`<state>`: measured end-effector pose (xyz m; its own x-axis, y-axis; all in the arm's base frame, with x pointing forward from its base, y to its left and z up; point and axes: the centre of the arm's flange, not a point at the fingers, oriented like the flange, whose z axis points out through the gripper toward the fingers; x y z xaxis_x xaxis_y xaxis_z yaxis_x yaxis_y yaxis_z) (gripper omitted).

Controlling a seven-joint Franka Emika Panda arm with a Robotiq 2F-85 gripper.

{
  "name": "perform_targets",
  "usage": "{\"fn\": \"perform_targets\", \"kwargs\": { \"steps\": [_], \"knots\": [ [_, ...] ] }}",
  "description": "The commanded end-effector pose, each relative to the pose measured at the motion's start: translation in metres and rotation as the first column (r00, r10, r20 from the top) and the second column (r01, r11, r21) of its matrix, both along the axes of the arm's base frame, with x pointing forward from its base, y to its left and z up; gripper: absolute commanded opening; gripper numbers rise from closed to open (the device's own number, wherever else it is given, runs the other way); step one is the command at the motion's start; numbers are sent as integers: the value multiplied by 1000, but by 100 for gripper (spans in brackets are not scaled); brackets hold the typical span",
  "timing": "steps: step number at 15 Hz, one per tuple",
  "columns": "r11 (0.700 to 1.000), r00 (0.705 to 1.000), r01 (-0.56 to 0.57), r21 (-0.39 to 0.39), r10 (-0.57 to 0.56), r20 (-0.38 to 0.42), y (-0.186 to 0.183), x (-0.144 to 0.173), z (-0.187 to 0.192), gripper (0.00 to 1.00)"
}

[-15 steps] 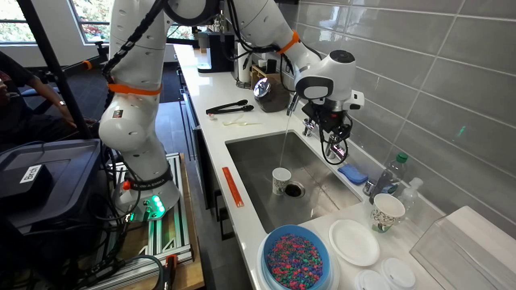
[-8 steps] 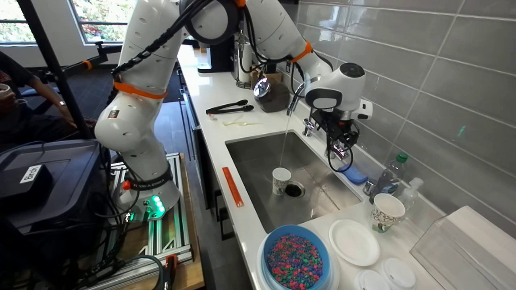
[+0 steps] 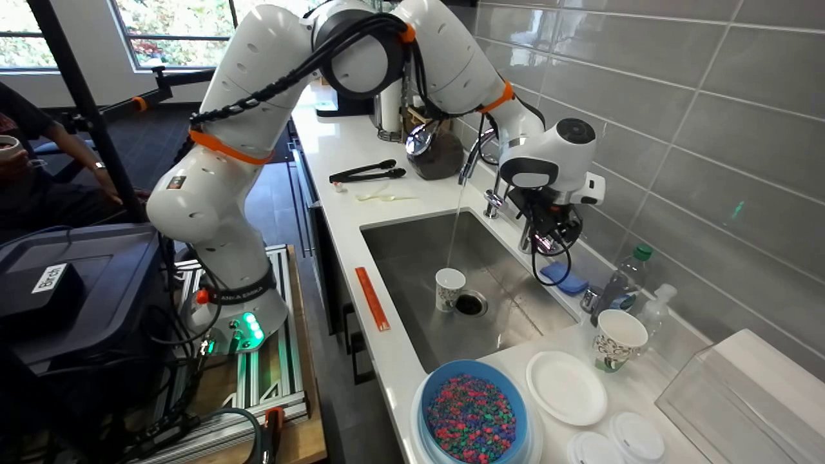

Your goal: Close the faucet.

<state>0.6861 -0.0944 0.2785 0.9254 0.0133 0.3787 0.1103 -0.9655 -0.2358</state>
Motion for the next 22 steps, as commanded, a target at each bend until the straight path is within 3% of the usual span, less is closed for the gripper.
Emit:
{"fn": "perform_targets", "kwargs": {
  "steps": [1, 2, 3, 6, 12, 16, 17, 18, 20, 22],
  "knots": [
    [999, 1000, 8, 37, -9, 21, -2, 14, -10, 89],
    [999, 1000, 8, 39, -9, 20, -2, 15, -11, 66],
    [999, 1000, 10, 41, -10, 18, -2, 15, -11, 65],
    [999, 1000, 17, 36, -17, 13, -4, 13, -11, 47],
    [999, 999, 41, 28, -42, 4, -8, 5, -6, 49],
    [999, 999, 49, 21, -48, -11, -4, 1, -4, 33],
    [999, 999, 52, 17, -52, -15, -3, 0, -4, 20],
    [998, 998, 55, 15, -55, -16, -5, -1, -4, 14],
    [998, 998, 63, 14, -63, -17, -7, -3, -2, 6],
    [998, 998, 63, 14, -62, -17, -7, -4, -3, 7]
  ]
}}
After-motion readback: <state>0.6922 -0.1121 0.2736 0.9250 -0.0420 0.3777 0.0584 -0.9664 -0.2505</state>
